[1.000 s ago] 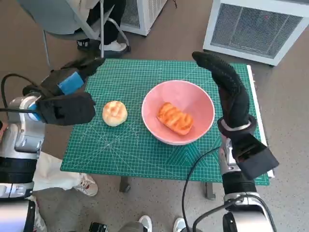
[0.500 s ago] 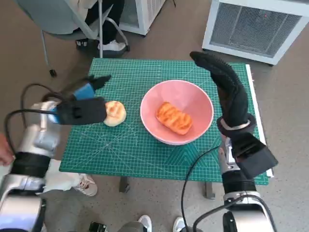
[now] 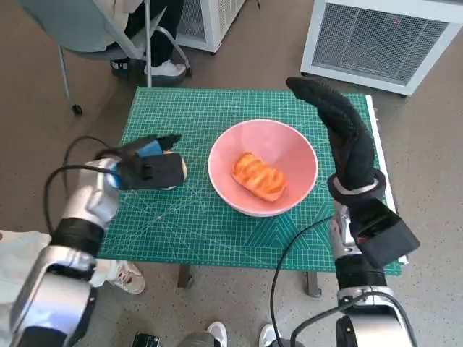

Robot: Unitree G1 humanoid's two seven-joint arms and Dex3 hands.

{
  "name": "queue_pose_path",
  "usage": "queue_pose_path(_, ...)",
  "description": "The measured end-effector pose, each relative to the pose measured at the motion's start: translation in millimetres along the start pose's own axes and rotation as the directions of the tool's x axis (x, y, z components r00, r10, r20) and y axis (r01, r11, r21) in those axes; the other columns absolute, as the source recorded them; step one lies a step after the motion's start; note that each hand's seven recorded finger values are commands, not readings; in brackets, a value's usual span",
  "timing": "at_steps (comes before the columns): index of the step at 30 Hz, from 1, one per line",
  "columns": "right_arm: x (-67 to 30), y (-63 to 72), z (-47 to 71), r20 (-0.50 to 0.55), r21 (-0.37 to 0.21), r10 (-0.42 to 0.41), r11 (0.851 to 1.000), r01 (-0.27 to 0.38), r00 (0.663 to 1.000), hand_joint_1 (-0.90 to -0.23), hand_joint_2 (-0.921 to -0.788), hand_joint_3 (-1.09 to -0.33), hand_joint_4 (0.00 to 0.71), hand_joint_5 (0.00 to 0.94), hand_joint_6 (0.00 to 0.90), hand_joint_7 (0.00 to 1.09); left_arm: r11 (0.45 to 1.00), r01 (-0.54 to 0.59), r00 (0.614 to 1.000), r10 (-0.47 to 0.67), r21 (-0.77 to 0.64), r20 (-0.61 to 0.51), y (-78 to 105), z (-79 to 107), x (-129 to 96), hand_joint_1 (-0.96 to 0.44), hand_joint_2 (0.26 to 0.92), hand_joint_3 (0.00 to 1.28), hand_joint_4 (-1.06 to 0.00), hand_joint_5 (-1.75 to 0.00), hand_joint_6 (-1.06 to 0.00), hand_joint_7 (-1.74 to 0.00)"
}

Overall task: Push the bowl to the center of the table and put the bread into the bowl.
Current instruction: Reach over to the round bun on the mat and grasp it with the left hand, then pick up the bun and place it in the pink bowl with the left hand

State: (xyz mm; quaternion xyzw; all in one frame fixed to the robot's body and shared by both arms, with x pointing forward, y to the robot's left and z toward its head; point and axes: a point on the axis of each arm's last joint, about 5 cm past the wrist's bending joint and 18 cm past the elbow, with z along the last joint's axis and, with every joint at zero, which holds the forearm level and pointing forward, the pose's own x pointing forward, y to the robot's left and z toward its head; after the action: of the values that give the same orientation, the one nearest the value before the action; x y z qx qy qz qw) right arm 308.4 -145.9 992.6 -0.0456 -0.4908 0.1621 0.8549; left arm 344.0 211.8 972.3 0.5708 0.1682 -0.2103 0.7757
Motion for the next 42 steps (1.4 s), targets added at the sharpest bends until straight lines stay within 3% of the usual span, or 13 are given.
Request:
queue_pose_path(6,-0.2,-1.2,0.6,-0.005,0.000,-0.001,1.000,0.001,1.000,-0.594,-0.921,-0.867,0.156,0.349,-0.001,0.74,1.000,0.008,1.000,-0.008,0.007,-0.029,-4.0,2.1,4.9,-0.21,0.841,0.00,-0.13,-0.03,-0.32,-0.07)
queue_pose_path(11,-0.9,-1.2,1.2,-0.004,-0.002,0.000,1.000,0.000,1.000,-0.595,-0.921,-0.866,0.151,0.352,-0.001,0.74,1.000,0.001,0.999,0.000,0.009,-0.053,-8.6,2.0,8.0,-0.19,0.856,0.01,-0.26,-0.04,-0.40,-0.10)
queue_pose_path(17,-1.8,-0.9,1.4,-0.007,-0.003,0.001,1.000,-0.001,1.000,-0.594,-0.921,-0.867,0.147,0.358,-0.001,0.74,1.000,-0.028,0.998,0.029,0.011,-0.054,-13.8,0.7,9.8,-0.15,0.896,0.01,-0.61,-0.13,-0.58,-0.19)
queue_pose_path(18,-1.9,-0.9,1.4,-0.007,-0.003,0.001,1.000,-0.001,1.000,-0.594,-0.921,-0.867,0.147,0.359,-0.001,0.74,0.999,-0.034,0.998,0.035,0.012,-0.052,-14.2,0.4,9.8,-0.12,0.904,0.03,-0.64,-0.35,-0.57,-0.43)
queue_pose_path(19,-1.9,-0.9,1.5,-0.007,-0.003,0.002,1.000,-0.002,1.000,-0.594,-0.921,-0.867,0.146,0.360,-0.001,0.74,0.999,-0.041,0.998,0.042,0.014,-0.048,-14.5,0.1,9.8,-0.08,0.910,0.09,-0.63,-0.67,-0.53,-0.76)
queue_pose_path(20,-2.0,-0.9,1.6,-0.008,-0.004,0.001,1.000,-0.002,1.000,-0.596,-0.921,-0.867,0.145,0.362,-0.001,0.74,0.998,-0.053,0.998,0.054,0.017,-0.043,-14.5,0.0,9.7,-0.05,0.914,0.10,-0.63,-0.87,-0.53,-0.93)
queue_pose_path(23,-2.4,-0.5,1.7,-0.009,-0.003,0.001,1.000,-0.001,1.000,-0.598,-0.921,-0.867,0.144,0.365,-0.001,0.74,0.996,-0.086,0.996,0.087,0.026,-0.028,-13.5,-1.2,8.9,-0.02,0.918,0.09,-0.65,-1.12,-0.59,-1.07)
queue_pose_path(25,-3.0,-0.4,1.7,-0.010,-0.003,0.001,1.000,-0.001,1.000,-0.599,-0.921,-0.867,0.142,0.367,-0.001,0.74,0.994,-0.105,0.994,0.105,0.031,-0.020,-12.3,-2.5,8.0,-0.01,0.917,0.08,-0.67,-1.18,-0.62,-1.07)
queue_pose_path(33,-4.9,-0.4,1.4,-0.016,-0.003,-0.002,1.000,0.002,1.000,-0.598,-0.921,-0.866,0.139,0.376,-0.001,0.74,0.988,-0.152,0.988,0.153,0.037,-0.020,-3.6,-9.4,2.9,0.00,0.913,0.06,-0.73,-1.15,-0.62,-1.13)
queue_pose_path(42,-4.8,-0.1,1.3,-0.016,-0.002,-0.002,1.000,0.002,1.000,-0.590,-0.921,-0.868,0.134,0.385,-0.001,0.74,0.965,-0.262,0.964,0.261,0.017,0.056,19.8,-1.6,-6.8,0.00,0.918,0.06,-0.73,-1.13,-0.61,-1.19)
